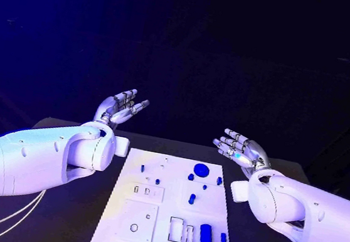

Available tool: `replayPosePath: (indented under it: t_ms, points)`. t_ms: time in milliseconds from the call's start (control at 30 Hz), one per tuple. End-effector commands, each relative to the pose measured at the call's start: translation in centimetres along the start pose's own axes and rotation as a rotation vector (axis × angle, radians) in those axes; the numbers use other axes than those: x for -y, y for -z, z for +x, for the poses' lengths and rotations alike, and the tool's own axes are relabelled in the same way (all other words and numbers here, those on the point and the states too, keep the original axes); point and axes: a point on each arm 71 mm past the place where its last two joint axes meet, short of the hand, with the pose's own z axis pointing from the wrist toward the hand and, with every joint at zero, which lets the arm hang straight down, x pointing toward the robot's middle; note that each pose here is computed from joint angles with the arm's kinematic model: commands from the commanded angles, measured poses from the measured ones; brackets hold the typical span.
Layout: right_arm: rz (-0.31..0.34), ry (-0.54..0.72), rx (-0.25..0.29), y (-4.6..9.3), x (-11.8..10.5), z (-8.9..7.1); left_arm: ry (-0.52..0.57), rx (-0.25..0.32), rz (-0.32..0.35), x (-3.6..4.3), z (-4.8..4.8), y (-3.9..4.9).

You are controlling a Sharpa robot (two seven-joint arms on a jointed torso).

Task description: Assemble the parts on the task board

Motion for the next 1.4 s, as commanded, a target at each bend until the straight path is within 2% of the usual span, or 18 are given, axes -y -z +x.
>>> replayPosePath:
  t_ms: [33,133,167,267,400,567,933,1167,1400]
  points:
    - [0.050,0.056,-0.164,-0.1,0.3,0.7,0.022,-0.071,0.029,0.32,0.62,-0.06]
    - [0.056,0.064,-0.174,-0.1,0.3,0.7,0.022,-0.071,0.029,0.32,0.62,-0.06]
    - [-0.159,0.366,-0.110,-0.4,-1.6,-0.9,0.041,-0.071,0.053,0.59,-0.31,0.21]
    - [-0.223,0.474,-0.105,-0.5,-2.3,-1.2,0.045,-0.072,0.063,0.77,-0.60,0.42]
    - [-0.275,0.590,-0.110,-0.7,-3.0,-1.3,0.045,-0.090,0.063,0.95,-0.94,0.80]
    - [-0.294,0.725,-0.140,-0.9,-3.6,-1.2,0.038,-0.132,0.054,1.20,-0.99,1.41]
    - [-0.259,1.080,-0.244,-1.6,-4.1,-0.4,0.063,-0.246,0.041,2.18,-0.14,3.56]
    - [-0.247,1.237,-0.276,-1.8,-4.2,0.6,0.078,-0.308,0.029,2.85,0.36,5.08]
    - [-0.247,1.310,-0.297,-2.2,-4.1,1.4,0.078,-0.369,0.016,3.54,1.21,6.48]
